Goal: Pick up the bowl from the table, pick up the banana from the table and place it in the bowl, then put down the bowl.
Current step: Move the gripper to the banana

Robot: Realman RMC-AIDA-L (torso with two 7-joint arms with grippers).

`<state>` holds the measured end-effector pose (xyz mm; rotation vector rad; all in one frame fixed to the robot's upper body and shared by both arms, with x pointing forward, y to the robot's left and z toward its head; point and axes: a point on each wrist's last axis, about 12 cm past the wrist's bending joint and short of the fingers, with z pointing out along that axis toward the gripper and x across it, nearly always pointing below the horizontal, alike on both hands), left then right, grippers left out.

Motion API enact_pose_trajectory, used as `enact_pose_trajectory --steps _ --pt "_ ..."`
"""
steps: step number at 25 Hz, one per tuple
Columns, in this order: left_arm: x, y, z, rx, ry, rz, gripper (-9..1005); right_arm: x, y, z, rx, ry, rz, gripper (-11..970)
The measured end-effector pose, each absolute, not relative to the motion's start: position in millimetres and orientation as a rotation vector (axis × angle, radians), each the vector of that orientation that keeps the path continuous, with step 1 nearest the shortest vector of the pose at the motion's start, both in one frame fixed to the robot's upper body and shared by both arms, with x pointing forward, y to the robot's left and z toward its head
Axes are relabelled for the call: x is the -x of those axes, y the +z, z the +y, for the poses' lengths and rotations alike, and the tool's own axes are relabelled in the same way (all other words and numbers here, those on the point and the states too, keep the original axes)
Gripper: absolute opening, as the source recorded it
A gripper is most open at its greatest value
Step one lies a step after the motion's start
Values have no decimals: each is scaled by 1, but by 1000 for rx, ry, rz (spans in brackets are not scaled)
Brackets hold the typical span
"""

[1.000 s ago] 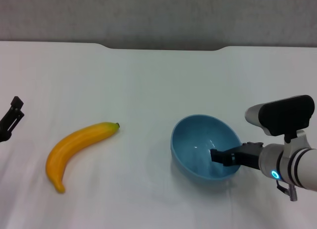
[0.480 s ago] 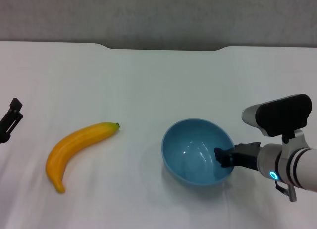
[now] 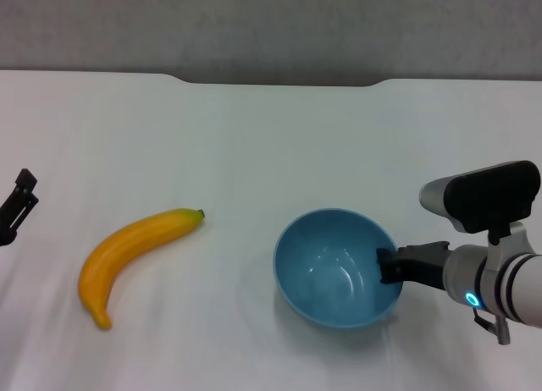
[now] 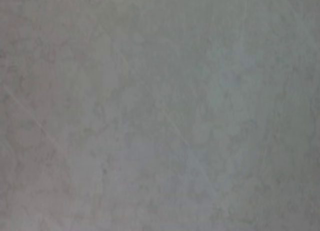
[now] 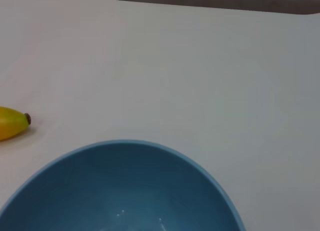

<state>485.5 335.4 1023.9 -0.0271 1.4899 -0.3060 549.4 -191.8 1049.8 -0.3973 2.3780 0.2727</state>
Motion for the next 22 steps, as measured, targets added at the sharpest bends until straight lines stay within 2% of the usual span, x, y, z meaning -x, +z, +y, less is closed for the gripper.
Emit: enact_pose_trajectory --steps 1,11,22 --pt "-485 1024 335 27 -306 1490 892 -549 1050 -192 396 273 2378 66" --pt "-485 1022 329 -11 -331 1510 891 -548 1060 -197 352 287 2336 43" --pt "-509 1035 291 -240 -536 1633 890 -551 1069 -211 322 251 2309 36"
